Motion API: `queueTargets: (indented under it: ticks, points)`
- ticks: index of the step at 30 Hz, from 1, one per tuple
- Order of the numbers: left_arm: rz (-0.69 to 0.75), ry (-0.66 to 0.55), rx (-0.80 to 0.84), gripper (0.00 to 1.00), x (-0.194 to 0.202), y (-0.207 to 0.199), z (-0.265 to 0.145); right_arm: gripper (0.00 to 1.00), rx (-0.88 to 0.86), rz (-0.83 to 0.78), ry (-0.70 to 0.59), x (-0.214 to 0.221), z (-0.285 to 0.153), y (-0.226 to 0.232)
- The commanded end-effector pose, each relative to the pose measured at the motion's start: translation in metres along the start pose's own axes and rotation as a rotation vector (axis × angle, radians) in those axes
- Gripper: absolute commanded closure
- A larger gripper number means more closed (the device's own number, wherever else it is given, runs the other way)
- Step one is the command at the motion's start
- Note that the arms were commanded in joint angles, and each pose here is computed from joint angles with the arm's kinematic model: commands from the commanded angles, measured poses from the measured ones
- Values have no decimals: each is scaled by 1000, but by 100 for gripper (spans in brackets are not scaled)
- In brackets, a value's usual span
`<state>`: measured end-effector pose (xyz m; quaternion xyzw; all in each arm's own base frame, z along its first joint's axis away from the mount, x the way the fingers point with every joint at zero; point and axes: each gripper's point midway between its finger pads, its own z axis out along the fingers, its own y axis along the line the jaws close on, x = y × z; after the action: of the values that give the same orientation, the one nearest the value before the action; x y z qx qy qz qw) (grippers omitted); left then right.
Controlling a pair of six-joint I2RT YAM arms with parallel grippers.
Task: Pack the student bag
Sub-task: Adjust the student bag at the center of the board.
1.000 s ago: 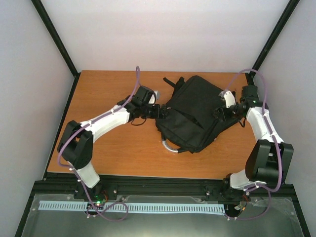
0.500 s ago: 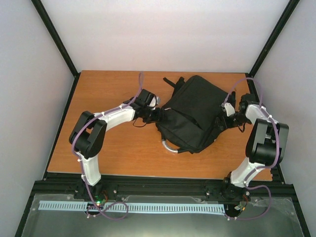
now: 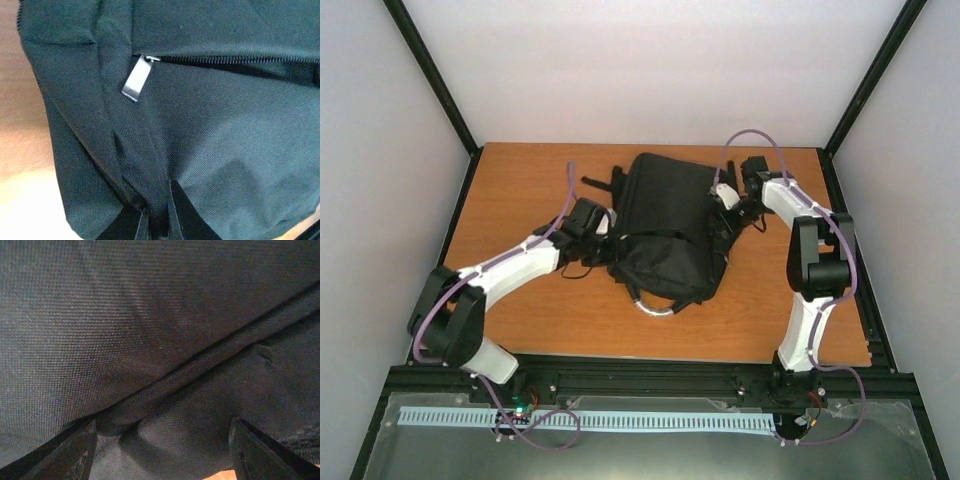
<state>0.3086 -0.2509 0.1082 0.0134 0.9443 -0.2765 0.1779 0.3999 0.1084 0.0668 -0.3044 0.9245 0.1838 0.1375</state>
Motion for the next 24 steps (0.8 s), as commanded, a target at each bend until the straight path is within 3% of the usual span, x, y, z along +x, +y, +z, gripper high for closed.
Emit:
queueTargets:
  ticks: [1,11,12,13,14,16,21,24]
  points:
    - [-4,-41,71,98,13,-13,-29,27,-100,1,-71,-47,5,25]
    - [-67,-81,107,98,71,-10,-46,29,-146,33,-94,-82,12,26]
    - [-66,-74,107,95,74,-10,-45,29,-135,28,-97,-82,9,26]
    - [-66,-65,104,85,76,-9,-44,29,-125,23,-102,-81,5,27]
    - [-66,-60,95,66,77,-8,-45,29,-117,17,-109,-81,0,29]
    - [-63,-54,62,47,78,-4,-51,29,-96,-4,-137,-79,-16,35]
    - [-30,-93,-23,29,74,6,-79,27,-67,-51,-174,-58,-50,59]
    - [-33,-134,-88,27,62,14,-89,27,-24,-84,-162,-34,-57,69]
